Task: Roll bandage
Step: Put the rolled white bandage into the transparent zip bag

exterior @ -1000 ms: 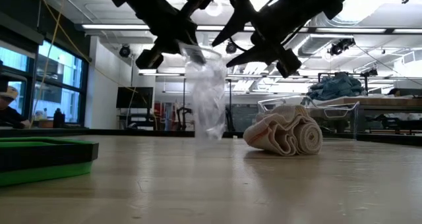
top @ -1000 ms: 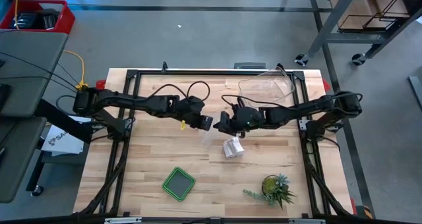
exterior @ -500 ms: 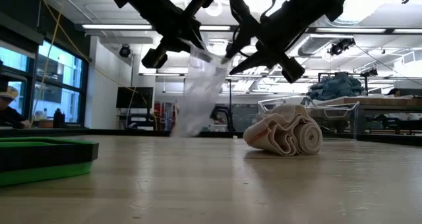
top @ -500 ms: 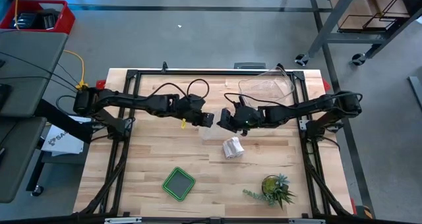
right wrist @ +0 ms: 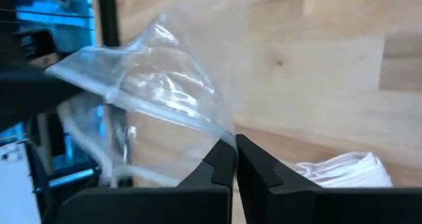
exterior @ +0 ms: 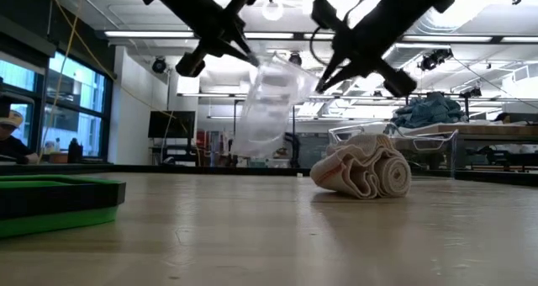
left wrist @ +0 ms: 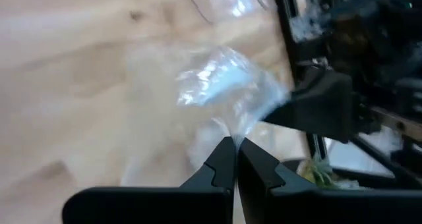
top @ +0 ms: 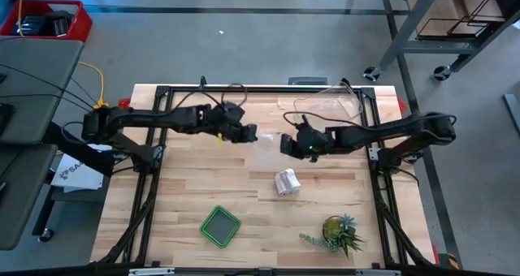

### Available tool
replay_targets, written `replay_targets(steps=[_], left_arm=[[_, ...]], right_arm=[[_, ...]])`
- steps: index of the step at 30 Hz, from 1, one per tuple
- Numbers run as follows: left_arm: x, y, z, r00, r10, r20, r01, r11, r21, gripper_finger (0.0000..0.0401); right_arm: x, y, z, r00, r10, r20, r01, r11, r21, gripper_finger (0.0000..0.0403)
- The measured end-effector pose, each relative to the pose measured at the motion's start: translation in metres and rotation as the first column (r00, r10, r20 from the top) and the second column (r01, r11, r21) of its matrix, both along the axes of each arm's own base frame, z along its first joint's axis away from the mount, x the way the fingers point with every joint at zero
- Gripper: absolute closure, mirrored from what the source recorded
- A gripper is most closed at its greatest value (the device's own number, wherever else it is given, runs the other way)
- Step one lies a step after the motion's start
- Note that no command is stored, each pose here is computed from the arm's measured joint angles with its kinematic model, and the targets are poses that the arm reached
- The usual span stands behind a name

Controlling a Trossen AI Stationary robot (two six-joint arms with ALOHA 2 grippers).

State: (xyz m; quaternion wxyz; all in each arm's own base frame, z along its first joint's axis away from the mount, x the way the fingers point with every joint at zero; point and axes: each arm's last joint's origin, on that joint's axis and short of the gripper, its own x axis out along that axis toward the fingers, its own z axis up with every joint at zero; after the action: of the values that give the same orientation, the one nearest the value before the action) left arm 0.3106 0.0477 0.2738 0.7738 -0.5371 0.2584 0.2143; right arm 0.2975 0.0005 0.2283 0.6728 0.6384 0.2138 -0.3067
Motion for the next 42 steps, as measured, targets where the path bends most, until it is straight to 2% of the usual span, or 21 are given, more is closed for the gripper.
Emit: replay_targets(steps=[4, 7, 10, 14, 23, 28, 32, 39, 42], left_arm=[[-0.004, 0.013, 0.006, 1.000, 0.004, 0.031, -0.004, 1.000, 0.003, 0.0401], [0.002, 0.013, -0.002, 1.000, 0.008, 0.019, -0.008, 1.000, -0.009, 0.0401], [0.011, 0.010, -0.014, 1.000, 0.013, -0.006, -0.013, 1.000, -0.002, 0.0401], [0.024, 0.008, -0.032, 0.999, -0.009, -0.038, 0.008, 1.000, -0.013, 0.0401], [0.025, 0.007, -0.052, 0.988, -0.028, -0.154, 0.028, 1.000, -0.005, 0.0401], [0.027, 0.008, -0.054, 0.987, -0.004, -0.162, 0.008, 1.000, 0.023, 0.0401], [0.032, 0.007, -0.063, 0.985, 0.021, -0.172, -0.008, 0.997, 0.074, 0.0401], [0.050, -0.001, -0.097, 0.979, 0.013, -0.205, 0.001, 0.998, 0.064, 0.0401], [0.058, -0.007, -0.111, 0.979, -0.012, -0.203, 0.021, 0.999, 0.042, 0.0401]], right_arm=[[-0.009, -0.007, 0.014, 1.000, 0.002, 0.027, -0.001, 0.999, -0.032, 0.0402], [-0.008, -0.011, 0.018, 0.998, 0.000, 0.058, 0.002, 0.999, -0.036, 0.0402], [-0.004, -0.011, 0.024, 0.998, 0.020, 0.051, -0.017, 0.998, -0.058, 0.0402], [0.002, -0.013, 0.024, 0.998, 0.056, -0.027, -0.059, 0.993, -0.098, 0.0403], [-0.010, -0.011, -0.008, 0.969, 0.126, -0.213, -0.147, 0.985, -0.088, 0.0403], [-0.016, -0.015, -0.028, 0.978, 0.099, -0.182, -0.112, 0.992, -0.062, 0.0403], [-0.018, -0.019, -0.034, 0.982, 0.061, -0.176, -0.078, 0.993, -0.092, 0.0403], [-0.018, -0.020, -0.051, 0.973, 0.031, -0.227, -0.058, 0.992, -0.112, 0.0403], [-0.018, -0.019, -0.065, 0.971, 0.021, -0.236, -0.037, 0.997, -0.066, 0.0403]])
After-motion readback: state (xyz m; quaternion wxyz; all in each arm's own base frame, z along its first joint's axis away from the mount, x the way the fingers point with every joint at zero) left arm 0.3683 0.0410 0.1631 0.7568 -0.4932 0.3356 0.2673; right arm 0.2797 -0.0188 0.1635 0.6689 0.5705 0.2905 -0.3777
